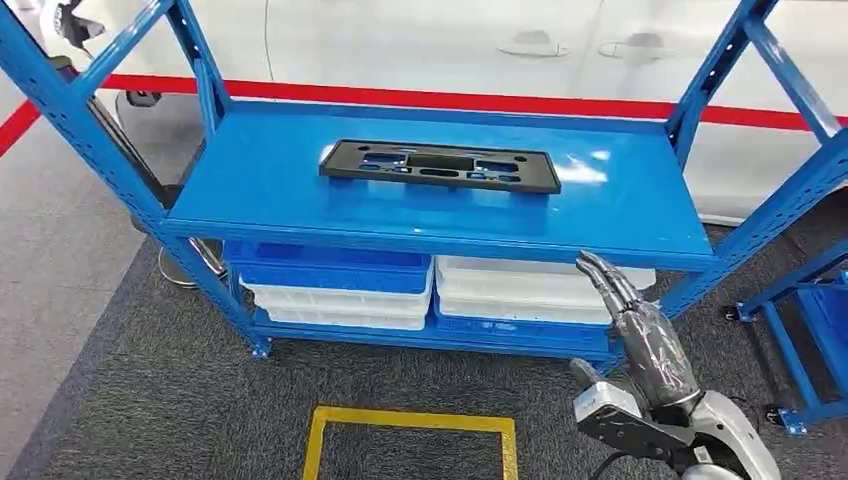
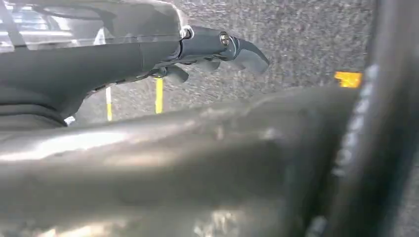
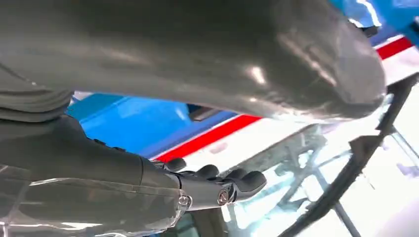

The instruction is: Take the parts from the cabinet and place them on the table.

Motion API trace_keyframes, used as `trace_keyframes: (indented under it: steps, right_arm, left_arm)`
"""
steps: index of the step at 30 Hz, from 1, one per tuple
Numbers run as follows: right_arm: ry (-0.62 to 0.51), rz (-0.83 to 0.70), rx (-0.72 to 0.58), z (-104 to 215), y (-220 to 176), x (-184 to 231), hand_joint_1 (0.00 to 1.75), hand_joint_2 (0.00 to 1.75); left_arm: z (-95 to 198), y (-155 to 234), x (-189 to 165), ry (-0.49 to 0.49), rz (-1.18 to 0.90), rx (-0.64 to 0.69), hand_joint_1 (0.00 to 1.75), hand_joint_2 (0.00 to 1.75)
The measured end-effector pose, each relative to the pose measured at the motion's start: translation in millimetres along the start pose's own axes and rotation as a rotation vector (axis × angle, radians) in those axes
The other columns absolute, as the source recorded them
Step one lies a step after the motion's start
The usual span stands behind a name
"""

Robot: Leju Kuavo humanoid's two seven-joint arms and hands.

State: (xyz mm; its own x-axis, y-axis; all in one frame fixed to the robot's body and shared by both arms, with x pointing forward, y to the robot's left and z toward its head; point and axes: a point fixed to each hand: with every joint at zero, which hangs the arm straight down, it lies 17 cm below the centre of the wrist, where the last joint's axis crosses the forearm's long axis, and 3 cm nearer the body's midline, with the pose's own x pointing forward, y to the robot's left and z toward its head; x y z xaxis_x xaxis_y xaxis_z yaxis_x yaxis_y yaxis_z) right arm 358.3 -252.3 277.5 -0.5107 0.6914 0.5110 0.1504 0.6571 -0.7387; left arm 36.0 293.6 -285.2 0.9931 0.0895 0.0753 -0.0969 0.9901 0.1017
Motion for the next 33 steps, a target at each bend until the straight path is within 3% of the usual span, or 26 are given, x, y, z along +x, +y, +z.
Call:
trace_keyframes:
  steps: [24, 33]
  right_arm:
    - [-0.050, -0.001, 0.050, -3.2, 21.1, 21.1, 0.00, 0.00]
    - [-0.061, 0.161, 0.088, -1.5, 38.8, 19.8, 0.00, 0.00]
  left_arm:
    - [-0.8, 7.2, -3.3, 0.021, 0.006, 0.019, 0.00, 0.00]
    - [-1.7, 16.9, -4.6, 0.028, 0.002, 0.040, 0.00, 0.00]
